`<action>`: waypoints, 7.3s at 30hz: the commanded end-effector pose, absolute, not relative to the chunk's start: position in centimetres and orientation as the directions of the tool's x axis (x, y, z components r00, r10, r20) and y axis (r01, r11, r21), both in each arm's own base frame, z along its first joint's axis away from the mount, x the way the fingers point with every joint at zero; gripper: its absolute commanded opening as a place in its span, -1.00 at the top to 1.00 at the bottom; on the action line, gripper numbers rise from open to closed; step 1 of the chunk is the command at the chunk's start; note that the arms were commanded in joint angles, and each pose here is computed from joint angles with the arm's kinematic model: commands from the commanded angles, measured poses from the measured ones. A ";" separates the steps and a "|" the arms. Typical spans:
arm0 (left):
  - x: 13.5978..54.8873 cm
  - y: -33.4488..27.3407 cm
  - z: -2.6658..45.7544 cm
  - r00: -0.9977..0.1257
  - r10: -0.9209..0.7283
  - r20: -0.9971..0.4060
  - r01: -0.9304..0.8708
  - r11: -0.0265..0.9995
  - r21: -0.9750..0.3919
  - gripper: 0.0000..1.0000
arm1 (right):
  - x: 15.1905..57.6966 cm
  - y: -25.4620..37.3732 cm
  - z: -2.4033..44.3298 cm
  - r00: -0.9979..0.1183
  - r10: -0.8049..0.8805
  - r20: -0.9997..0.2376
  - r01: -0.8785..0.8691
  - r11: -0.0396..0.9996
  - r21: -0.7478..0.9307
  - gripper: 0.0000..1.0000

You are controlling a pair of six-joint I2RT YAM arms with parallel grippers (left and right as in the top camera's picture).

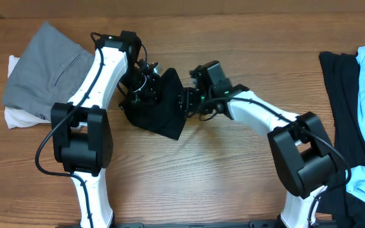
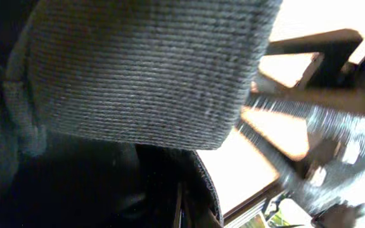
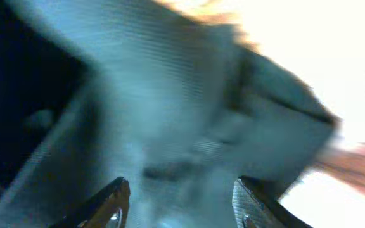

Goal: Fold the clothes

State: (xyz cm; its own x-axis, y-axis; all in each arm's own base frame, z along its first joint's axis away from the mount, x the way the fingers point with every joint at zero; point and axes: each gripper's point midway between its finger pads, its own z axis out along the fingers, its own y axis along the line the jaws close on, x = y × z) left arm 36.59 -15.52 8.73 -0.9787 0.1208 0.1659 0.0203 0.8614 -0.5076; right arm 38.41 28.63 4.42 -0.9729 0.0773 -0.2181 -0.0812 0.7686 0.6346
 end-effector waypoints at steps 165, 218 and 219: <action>39.6 -9.1 5.9 -0.982 -0.018 -0.187 0.081 0.856 -0.511 -1.00 | 32.6 19.5 18.5 -0.952 -0.083 -0.296 -0.255 0.752 0.608 0.09; 40.8 22.1 18.9 -0.686 -0.596 -0.417 -0.277 0.745 -0.607 0.62 | 31.1 19.2 17.8 -0.966 -0.107 -0.235 -0.232 0.762 0.605 0.12; 40.7 22.7 17.2 -0.691 -0.616 -0.378 -0.303 0.721 -0.623 0.73 | 31.0 19.1 17.7 -0.968 -0.107 -0.229 -0.228 0.762 0.606 0.11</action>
State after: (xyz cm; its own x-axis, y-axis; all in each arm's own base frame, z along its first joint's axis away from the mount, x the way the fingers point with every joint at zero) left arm 40.40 21.49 20.57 -0.6681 -0.6106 -0.4251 -0.2776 0.7347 -0.6190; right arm 31.27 18.92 16.84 -0.9741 -0.0961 -0.2046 -0.2024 0.7735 0.6006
